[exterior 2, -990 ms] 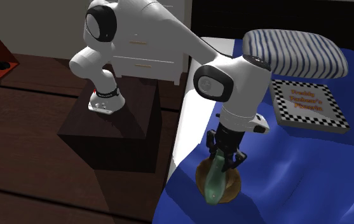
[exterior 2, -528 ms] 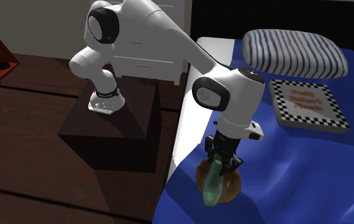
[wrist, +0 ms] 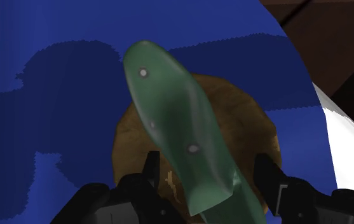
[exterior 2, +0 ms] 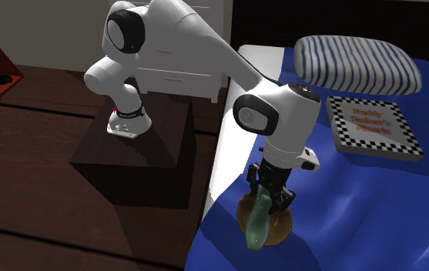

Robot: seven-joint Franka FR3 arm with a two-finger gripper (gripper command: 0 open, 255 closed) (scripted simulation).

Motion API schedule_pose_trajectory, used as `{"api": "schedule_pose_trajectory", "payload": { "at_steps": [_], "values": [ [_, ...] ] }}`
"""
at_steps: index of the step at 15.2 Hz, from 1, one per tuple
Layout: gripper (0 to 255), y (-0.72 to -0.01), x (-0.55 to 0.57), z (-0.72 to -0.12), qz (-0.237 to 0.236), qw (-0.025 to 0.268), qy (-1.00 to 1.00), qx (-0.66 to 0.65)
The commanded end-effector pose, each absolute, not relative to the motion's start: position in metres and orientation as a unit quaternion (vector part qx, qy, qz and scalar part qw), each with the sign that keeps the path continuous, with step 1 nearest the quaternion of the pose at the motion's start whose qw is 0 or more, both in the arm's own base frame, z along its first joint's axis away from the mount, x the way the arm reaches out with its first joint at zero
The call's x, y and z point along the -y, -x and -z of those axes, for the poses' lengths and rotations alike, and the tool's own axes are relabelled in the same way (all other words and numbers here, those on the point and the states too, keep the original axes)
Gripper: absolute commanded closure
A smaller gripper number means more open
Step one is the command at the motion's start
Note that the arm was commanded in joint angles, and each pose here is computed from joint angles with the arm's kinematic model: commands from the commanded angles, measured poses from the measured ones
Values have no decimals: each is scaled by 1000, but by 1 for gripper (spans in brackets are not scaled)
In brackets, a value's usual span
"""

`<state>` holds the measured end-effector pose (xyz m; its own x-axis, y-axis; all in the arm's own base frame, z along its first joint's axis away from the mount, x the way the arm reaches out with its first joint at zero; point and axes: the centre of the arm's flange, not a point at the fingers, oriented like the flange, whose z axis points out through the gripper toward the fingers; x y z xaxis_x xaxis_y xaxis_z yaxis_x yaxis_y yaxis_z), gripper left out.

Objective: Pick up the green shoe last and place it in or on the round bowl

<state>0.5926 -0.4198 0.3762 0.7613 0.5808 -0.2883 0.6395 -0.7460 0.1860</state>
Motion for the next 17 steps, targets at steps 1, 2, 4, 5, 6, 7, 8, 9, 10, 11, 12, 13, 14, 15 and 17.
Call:
{"api": "schedule_pose_trajectory", "payload": {
  "at_steps": [1,2,4,5,6,7,8,9,10,11,12,13,14,15,17],
  "values": [
    [0,-593,420,-376,106,138,-928,-329],
    [0,-593,420,-376,106,138,-928,-329],
    [0,-593,420,-376,106,138,-928,-329],
    [0,-593,420,-376,106,138,-928,-329],
    [0,-594,416,-389,106,138,-928,-329],
    [0,-595,411,-401,106,138,-928,-329],
    [0,-597,407,-413,106,138,-928,-329],
    [0,-598,404,-423,106,138,-928,-329],
    [0,-598,404,-423,106,138,-928,-329],
    [0,-598,404,-423,106,138,-928,-329],
    [0,-598,404,-423,106,138,-928,-329],
    [0,-598,404,-423,106,138,-928,-329],
    [0,-598,404,-423,106,138,-928,-329],
    [0,-598,404,-423,106,138,-928,-329],
    [0,-598,404,-423,106,138,-928,-329]
  ]
}}
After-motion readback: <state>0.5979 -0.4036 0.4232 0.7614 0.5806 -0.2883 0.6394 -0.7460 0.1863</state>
